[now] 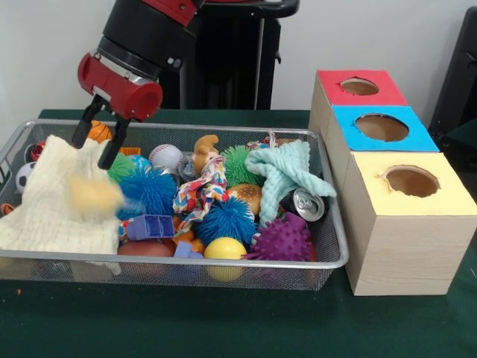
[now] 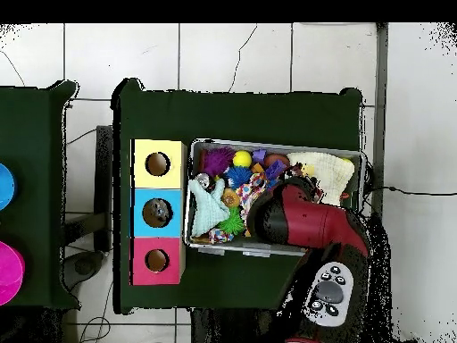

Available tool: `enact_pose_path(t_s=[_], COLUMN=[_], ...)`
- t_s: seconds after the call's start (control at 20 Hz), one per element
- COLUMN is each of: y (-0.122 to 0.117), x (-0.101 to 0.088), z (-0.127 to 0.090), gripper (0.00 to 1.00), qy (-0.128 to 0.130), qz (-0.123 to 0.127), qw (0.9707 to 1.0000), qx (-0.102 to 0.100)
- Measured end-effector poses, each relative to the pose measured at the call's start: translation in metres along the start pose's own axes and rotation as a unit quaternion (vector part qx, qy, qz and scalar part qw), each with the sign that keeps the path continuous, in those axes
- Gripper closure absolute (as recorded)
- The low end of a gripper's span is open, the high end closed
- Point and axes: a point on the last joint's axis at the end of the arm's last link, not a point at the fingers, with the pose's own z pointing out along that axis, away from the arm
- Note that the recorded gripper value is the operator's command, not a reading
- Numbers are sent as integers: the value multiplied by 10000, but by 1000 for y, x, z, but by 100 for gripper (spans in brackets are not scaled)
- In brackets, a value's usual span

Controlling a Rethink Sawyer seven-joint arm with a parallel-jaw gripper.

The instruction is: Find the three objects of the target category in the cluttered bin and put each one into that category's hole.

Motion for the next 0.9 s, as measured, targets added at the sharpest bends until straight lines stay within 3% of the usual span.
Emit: enact_pose_path(t_s=[0.5, 0.75, 0.9], y=[-1, -4, -7], x=[15, 12, 9], z=[-5, -4, -4], gripper=[0, 0, 0], qy=[-11, 29, 200], qz=[-293, -228, -7], qw=[9993, 9994, 9995], qx=[221, 244, 253])
